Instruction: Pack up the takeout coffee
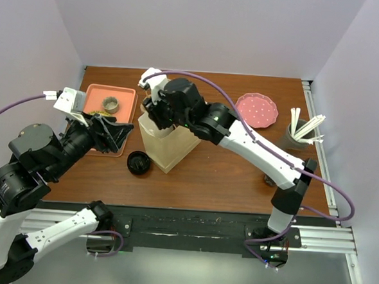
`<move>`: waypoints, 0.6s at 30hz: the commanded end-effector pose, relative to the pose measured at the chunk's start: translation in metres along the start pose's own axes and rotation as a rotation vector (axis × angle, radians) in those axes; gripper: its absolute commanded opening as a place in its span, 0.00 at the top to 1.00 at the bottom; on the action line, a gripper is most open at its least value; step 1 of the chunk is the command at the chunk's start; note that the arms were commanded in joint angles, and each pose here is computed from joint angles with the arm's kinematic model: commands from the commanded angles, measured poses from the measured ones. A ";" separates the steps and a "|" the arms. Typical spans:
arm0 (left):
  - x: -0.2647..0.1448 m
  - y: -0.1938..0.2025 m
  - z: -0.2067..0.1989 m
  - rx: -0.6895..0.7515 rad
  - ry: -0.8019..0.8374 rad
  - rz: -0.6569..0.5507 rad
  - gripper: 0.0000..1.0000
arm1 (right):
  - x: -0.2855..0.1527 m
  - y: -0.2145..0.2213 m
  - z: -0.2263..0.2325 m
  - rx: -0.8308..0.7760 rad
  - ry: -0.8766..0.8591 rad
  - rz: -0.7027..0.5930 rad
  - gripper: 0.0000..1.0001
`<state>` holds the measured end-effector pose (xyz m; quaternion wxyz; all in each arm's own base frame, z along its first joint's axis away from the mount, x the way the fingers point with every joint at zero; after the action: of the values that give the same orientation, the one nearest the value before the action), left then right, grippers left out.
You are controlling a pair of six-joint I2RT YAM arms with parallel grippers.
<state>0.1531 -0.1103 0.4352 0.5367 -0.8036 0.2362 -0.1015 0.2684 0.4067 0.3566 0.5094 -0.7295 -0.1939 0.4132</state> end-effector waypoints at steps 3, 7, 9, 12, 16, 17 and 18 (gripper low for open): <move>0.000 -0.003 0.002 -0.003 -0.007 -0.023 0.33 | -0.068 -0.070 -0.020 0.110 0.071 -0.199 0.33; 0.003 -0.001 -0.001 0.006 0.010 -0.020 0.32 | -0.114 -0.068 -0.029 0.211 0.100 -0.200 0.01; 0.006 0.001 -0.003 0.005 0.022 -0.013 0.32 | -0.149 -0.067 -0.036 0.289 0.120 -0.226 0.01; 0.012 0.003 -0.009 0.001 0.054 -0.003 0.31 | -0.192 -0.052 -0.047 0.445 0.180 -0.255 0.01; 0.019 0.006 -0.022 -0.013 0.116 0.027 0.07 | -0.232 -0.019 -0.058 0.608 0.251 -0.278 0.01; 0.018 0.002 -0.025 -0.020 0.126 0.024 0.00 | -0.240 -0.014 -0.062 0.639 0.268 -0.288 0.01; 0.020 0.003 -0.027 -0.022 0.131 0.037 0.00 | -0.247 -0.011 -0.061 0.687 0.264 -0.299 0.01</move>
<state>0.1571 -0.1270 0.4255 0.5340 -0.7943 0.2680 -0.1099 0.1797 0.2261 0.4933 0.7385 -0.5850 -0.1563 0.2965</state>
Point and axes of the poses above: each gripper's point midway between its finger pads, its own x axis out along the fingers, its own z axis along the line the jaws close on, y = z × x, the point moved 2 cm from there along -x, back along the fingers, and after that the axes turned 4 degrees about -x, right-handed, at the moved point
